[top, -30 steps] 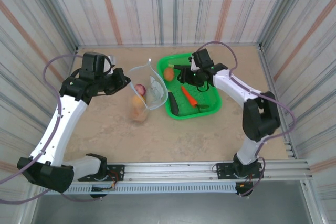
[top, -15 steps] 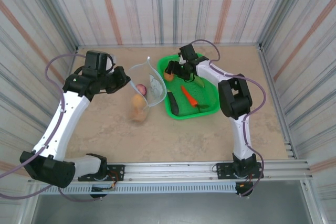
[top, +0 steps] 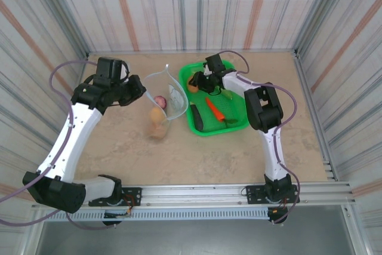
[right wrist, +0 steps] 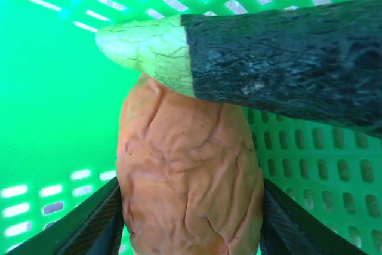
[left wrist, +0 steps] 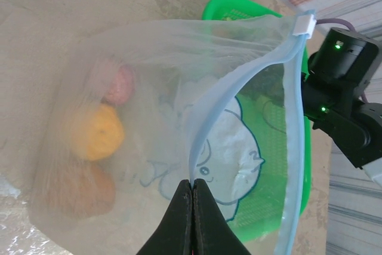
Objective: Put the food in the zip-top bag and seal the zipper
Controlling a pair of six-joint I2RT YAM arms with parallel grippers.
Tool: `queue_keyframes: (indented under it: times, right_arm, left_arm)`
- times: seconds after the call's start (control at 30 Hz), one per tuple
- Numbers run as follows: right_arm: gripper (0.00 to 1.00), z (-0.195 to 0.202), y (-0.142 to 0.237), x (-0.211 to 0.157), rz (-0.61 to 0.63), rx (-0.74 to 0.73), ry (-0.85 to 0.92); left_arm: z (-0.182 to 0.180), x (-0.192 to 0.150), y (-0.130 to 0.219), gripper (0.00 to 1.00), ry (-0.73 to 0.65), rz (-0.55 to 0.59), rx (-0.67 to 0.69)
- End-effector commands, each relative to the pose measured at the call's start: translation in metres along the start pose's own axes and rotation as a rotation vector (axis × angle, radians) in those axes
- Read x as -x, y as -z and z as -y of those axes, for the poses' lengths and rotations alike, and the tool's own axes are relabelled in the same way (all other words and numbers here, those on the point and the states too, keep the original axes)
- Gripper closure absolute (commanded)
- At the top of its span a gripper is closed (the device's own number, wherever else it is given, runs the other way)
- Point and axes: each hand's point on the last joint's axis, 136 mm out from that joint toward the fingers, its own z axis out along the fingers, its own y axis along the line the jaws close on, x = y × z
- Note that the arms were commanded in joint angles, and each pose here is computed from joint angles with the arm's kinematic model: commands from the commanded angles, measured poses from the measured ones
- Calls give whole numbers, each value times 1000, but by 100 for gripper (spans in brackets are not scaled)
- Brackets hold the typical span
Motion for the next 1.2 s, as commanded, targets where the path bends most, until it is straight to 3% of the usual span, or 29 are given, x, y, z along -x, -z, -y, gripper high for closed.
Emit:
queue_keyframes:
  times: [0.0, 0.17, 0.6, 0.9, 1.03, 1.17]
  right_arm:
    - [47, -5, 12, -3, 6, 35, -18]
    - [52, -28, 47, -5, 42, 110, 2]
    - [53, -59, 162, -44, 135, 163, 93]
    - [52, -142, 253, -76, 244, 272, 314]
    - [51, -188, 260, -103, 199, 309, 450]
    - [50, -213, 245, -123, 138, 295, 539]
  left_arm:
    - [-4, 8, 9, 100, -5, 34, 36]
    - [-3, 9, 14, 100, -6, 41, 37]
    - [3, 4, 23, 100, 56, 51, -16]
    - [4, -1, 26, 100, 62, 41, -34]
    - [5, -2, 26, 100, 62, 39, -38]
    - [7, -1, 29, 100, 57, 44, -42]
